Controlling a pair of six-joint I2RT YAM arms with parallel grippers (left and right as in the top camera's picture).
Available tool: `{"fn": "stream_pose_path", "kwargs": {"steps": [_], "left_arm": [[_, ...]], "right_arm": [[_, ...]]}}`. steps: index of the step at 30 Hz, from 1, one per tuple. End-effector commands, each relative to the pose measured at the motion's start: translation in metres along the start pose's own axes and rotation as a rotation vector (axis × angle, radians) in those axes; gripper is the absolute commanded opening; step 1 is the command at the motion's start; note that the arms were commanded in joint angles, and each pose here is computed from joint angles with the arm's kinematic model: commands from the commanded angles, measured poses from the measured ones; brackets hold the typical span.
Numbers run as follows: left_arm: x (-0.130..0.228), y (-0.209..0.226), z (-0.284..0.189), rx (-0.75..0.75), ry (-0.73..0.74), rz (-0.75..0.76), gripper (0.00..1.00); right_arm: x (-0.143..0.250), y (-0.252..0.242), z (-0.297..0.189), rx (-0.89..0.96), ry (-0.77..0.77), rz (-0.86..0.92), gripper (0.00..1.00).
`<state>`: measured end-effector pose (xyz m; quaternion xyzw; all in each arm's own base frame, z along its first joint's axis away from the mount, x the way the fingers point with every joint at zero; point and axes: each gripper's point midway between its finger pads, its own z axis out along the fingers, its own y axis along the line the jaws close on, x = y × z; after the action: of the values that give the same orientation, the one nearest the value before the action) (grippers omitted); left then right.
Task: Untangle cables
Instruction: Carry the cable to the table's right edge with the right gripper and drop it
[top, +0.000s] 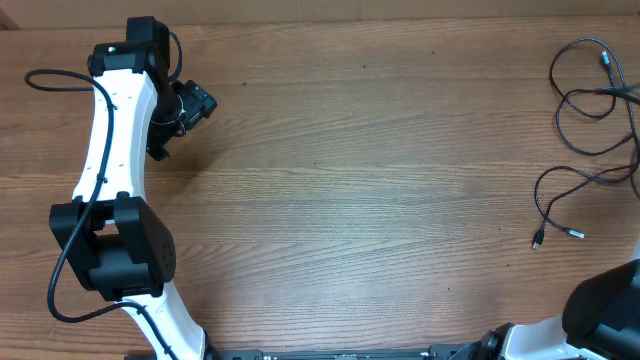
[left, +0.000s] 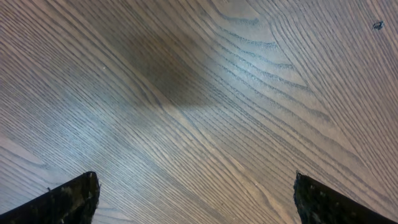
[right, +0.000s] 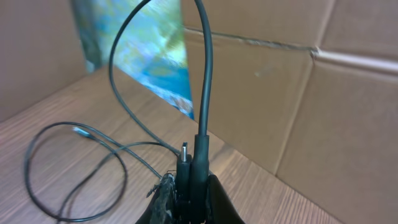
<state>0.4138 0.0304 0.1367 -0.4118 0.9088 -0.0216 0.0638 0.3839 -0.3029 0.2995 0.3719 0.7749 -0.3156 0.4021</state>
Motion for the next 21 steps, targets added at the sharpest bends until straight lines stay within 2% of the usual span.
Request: {"fn": "stream_pose_path", "kwargs": {"steps": [1,6,8,10,11,13,15,21], "left_arm": [[-0.001,-0.001,0.005,-0.011,0.003,-0.006,1.0],[-0.001,-0.001,0.005,-0.011,0.003,-0.005,0.99],[-0.001,-0.001,0.005,-0.011,0.003,-0.006,1.0],[-0.001,-0.001,0.005,-0.011,0.003,-0.006,1.0],[-0.001,-0.001,0.005,-0.011,0.003,-0.006,0.99],[-0.001,-0.001,0.005,-0.011,0.003,-0.005,1.0],[-0.001,-0.001,0.005,-0.011,0.003,-0.006,1.0],[-0.001,-0.001,0.005,-0.011,0.003,-0.006,1.0]], "right_arm": [[-0.015,-0.015,-0.003,-0.115,-0.01,0.076,0.04],[-0.01,-0.017,0.003,-0.205,0.023,0.098,0.07],[-0.009,-0.018,0.004,-0.209,0.024,0.1,0.26],[-0.009,-0.017,0.004,-0.212,0.024,0.1,0.69],[-0.009,-0.015,0.003,-0.222,0.025,0.1,0.83],[-0.009,-0.007,0.001,-0.272,0.031,0.099,0.95],[-0.006,0.003,-0.002,-0.329,0.046,0.096,1.0],[0.003,0.022,-0.01,-0.45,0.089,0.09,1.0]]}}
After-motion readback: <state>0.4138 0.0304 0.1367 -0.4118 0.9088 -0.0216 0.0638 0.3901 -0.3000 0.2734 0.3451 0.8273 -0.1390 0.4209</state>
